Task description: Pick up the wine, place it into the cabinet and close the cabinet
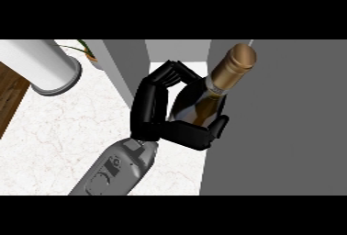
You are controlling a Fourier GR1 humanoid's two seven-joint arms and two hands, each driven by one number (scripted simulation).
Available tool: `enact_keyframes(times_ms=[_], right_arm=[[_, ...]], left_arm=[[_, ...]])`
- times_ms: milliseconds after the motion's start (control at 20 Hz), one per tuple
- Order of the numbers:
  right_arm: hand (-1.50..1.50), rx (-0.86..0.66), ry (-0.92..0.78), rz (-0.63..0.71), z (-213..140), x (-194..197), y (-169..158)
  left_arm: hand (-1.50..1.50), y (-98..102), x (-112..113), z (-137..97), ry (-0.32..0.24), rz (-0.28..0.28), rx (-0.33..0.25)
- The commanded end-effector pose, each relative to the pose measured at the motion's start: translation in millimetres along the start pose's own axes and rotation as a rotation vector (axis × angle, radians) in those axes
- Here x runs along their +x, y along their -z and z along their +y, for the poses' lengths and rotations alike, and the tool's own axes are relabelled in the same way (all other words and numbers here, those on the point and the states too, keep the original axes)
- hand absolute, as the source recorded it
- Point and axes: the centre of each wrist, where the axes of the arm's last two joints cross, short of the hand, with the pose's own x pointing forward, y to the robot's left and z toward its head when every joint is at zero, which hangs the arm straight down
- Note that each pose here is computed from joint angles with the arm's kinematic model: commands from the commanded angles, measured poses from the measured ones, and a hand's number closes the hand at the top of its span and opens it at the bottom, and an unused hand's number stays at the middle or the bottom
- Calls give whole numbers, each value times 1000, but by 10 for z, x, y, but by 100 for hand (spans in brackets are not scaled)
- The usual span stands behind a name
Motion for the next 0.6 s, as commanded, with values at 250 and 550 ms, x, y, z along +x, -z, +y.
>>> enact_keyframes(times_ms=[250,550], right_arm=[[-150,22,20,-63,-17,219,-296],[-150,9,17,-48,-102,45,-114]], left_arm=[[150,-41,-346,83,-47,26,59],[150,174,-453,98,-15,36,61]])
